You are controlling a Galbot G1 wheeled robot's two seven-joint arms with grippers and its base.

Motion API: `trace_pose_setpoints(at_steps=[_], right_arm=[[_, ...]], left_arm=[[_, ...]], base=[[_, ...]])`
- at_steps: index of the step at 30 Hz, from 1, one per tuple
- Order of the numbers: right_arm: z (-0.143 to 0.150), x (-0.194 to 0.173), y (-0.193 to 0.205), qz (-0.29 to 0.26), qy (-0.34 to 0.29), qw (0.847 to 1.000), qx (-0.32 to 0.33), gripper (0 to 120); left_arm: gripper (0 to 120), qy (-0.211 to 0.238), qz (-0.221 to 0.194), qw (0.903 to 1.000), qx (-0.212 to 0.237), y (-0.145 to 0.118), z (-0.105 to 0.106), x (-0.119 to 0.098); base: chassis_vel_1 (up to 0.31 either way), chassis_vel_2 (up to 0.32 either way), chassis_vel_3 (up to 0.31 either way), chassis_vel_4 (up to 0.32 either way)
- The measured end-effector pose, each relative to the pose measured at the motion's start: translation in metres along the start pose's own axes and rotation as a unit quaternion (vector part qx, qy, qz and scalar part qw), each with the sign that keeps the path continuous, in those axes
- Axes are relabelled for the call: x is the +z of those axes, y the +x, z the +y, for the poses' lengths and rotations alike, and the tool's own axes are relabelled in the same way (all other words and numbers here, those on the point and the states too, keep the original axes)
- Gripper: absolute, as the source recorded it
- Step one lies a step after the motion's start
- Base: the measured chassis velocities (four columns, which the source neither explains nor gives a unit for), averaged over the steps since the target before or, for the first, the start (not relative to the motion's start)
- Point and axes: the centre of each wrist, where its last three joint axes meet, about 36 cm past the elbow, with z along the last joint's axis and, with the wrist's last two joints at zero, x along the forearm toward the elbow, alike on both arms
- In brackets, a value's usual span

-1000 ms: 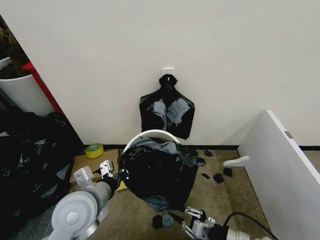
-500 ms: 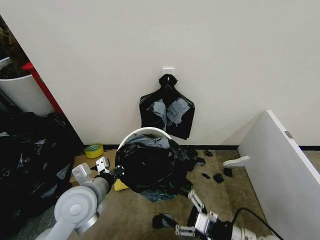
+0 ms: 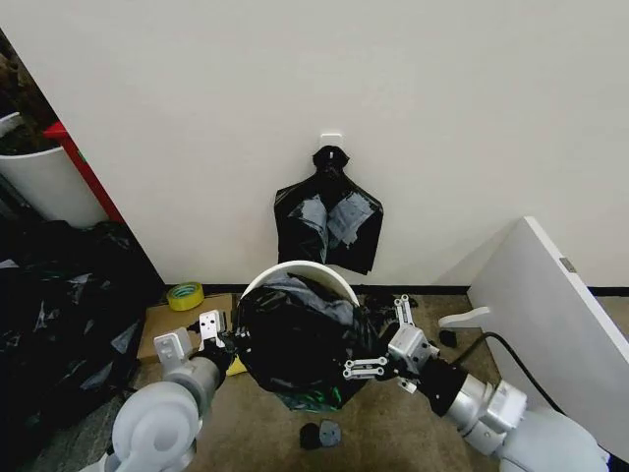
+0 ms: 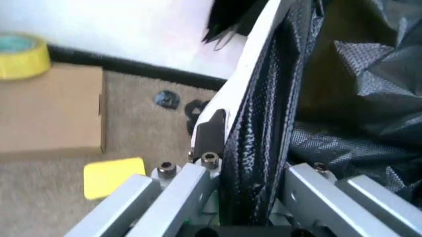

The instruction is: Place the garbage bag over the trash bin.

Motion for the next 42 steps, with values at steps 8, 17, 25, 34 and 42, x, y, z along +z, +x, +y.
trace_pose_setpoints(at_steps=[8, 17, 25, 34, 42], right_arm=[[-0.004, 0.011, -0.002, 0.036, -0.033, 0.999, 0.010, 75], [-0.006, 0.015, -0.002, 0.038, -0.037, 0.999, 0.012, 42], [-0.008, 0.022, -0.002, 0.035, -0.027, 0.999, 0.016, 14], [-0.014, 0.033, -0.002, 0.015, -0.024, 0.999, 0.028, 0], [-0.041, 0.058, -0.006, -0.029, -0.024, 0.998, 0.059, 0]], left_arm=[[1, -0.035, -0.016, 0.9992, 0.008, 0.001, -0.003, 0.004], [1, -0.039, -0.020, 0.9989, 0.016, 0.004, -0.005, 0.004], [1, -0.042, -0.022, 0.9985, 0.027, 0.007, -0.006, 0.004], [1, -0.046, -0.025, 0.9980, 0.035, 0.009, -0.005, 0.002], [1, -0.042, -0.019, 0.9975, 0.053, 0.012, -0.003, 0.000]], base=[[0.000, 0.000, 0.000, 0.000], [0.000, 0.000, 0.000, 0.000], [0.000, 0.000, 0.000, 0.000], [0.000, 0.000, 0.000, 0.000], [0.000, 0.000, 0.000, 0.000]])
